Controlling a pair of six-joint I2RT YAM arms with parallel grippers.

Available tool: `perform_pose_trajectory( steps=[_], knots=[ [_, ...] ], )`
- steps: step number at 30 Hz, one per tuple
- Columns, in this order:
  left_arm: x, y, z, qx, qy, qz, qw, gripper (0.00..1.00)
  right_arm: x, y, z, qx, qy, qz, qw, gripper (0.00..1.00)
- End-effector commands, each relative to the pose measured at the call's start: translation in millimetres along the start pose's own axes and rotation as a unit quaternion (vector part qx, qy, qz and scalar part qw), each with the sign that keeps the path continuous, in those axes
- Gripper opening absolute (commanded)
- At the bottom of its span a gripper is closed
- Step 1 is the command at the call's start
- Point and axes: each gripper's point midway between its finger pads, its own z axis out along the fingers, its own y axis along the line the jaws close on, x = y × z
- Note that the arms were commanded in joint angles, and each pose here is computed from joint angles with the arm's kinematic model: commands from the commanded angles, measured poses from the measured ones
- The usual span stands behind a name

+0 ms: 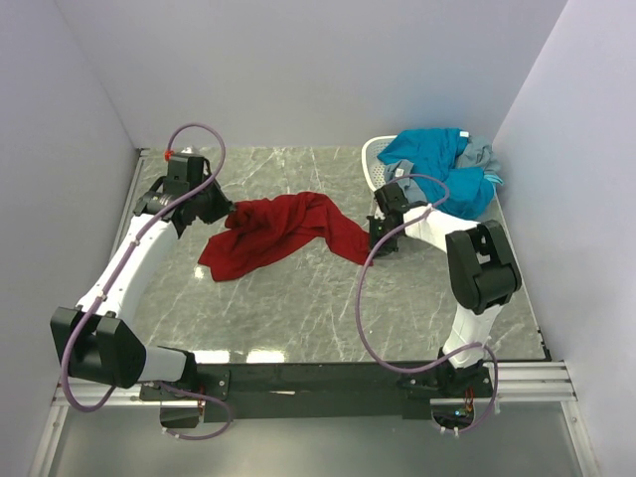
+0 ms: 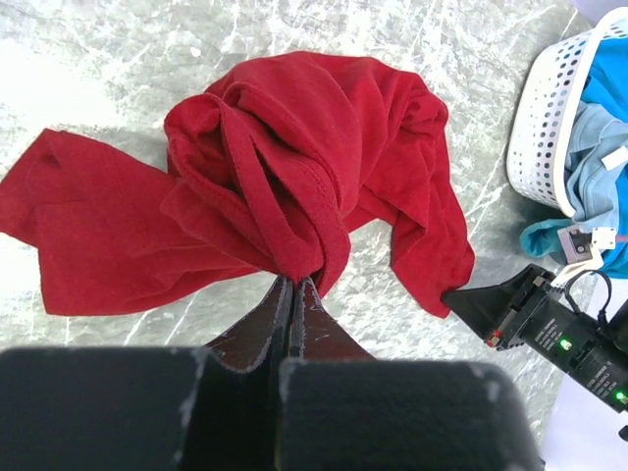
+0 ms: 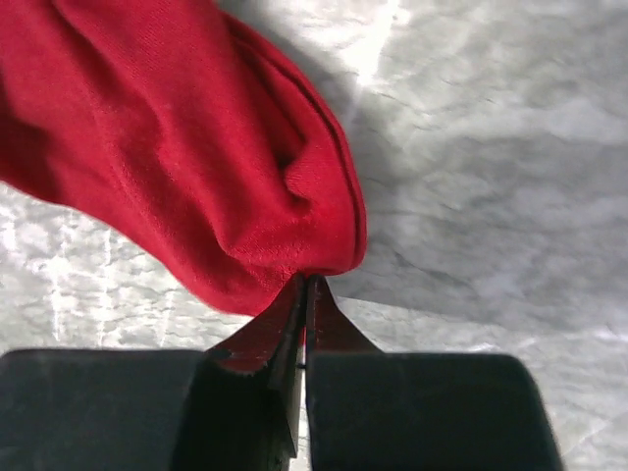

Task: Fold and stack the t-shirts
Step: Flatten the tshirt out

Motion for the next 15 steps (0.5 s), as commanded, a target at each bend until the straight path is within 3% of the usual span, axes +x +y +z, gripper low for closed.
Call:
perform_pose_trajectory(
  steps=[1, 6, 10, 15],
  knots=[
    [-20, -4, -12, 0.009, -0.032, 0.014, 0.999, 0.0, 10, 2, 8, -0.008, 0.031, 0.0, 0.999, 0.0],
    [-52, 2, -26, -0.019, -0.071, 0.028, 0.997, 0.0, -28, 17, -50, -0.027, -0.042, 0.001, 0.999, 0.0],
    [-94, 16, -55, -0.068, -0.14, 0.043, 0.987, 0.0, -80, 37, -137, -0.046, -0.142, 0.01, 0.989, 0.0],
    [-145, 9, -114, -0.079, -0.243, 0.058, 0.965, 0.0, -112, 60, -242, -0.086, -0.264, 0.01, 0.961, 0.0]
  ],
)
